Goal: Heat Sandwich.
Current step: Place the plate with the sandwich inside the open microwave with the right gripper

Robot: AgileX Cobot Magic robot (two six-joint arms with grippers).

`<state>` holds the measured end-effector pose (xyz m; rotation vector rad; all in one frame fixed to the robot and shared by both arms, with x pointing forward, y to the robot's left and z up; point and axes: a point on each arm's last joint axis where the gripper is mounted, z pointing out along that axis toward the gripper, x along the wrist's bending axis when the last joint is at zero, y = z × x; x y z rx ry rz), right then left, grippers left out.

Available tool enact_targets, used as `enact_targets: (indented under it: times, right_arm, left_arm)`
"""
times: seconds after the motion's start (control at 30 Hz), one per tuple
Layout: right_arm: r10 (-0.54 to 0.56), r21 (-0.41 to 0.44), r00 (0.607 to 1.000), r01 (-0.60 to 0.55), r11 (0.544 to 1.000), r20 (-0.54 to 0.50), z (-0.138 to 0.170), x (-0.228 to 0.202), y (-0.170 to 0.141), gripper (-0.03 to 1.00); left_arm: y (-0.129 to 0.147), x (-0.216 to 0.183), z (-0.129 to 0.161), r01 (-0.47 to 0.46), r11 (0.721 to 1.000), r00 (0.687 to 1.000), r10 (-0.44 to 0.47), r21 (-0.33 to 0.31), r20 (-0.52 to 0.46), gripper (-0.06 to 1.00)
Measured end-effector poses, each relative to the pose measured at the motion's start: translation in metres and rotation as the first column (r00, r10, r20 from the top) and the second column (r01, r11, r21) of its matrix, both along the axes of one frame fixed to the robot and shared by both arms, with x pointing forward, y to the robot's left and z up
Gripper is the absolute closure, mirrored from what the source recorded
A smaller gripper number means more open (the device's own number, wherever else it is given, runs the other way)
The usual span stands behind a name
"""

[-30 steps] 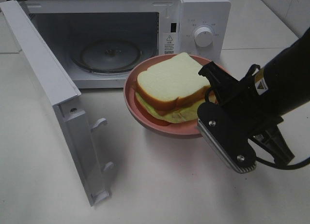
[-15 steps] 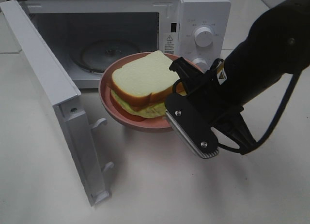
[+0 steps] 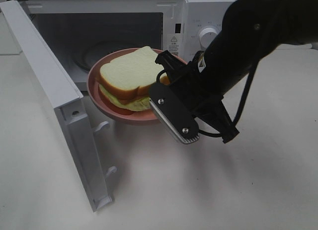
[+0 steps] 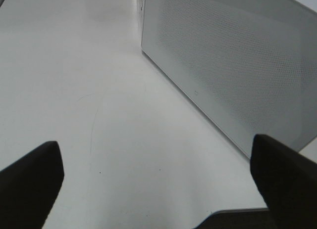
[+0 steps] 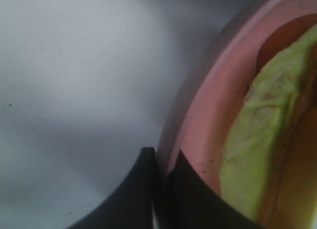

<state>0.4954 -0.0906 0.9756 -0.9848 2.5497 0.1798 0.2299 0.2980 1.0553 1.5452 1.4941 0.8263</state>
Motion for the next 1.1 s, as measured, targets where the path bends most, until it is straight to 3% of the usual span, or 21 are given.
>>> enact_targets:
  times: [1.1]
  right_arm:
    - [-0.002,-0.019,0.999,0.001,1.000,-0.035,-0.005,0.053,0.044,0.92]
  left_arm:
    - [0.000,0.000,0.000,0.000,1.000,1.000,0.000,0.000,0.000,-0.02]
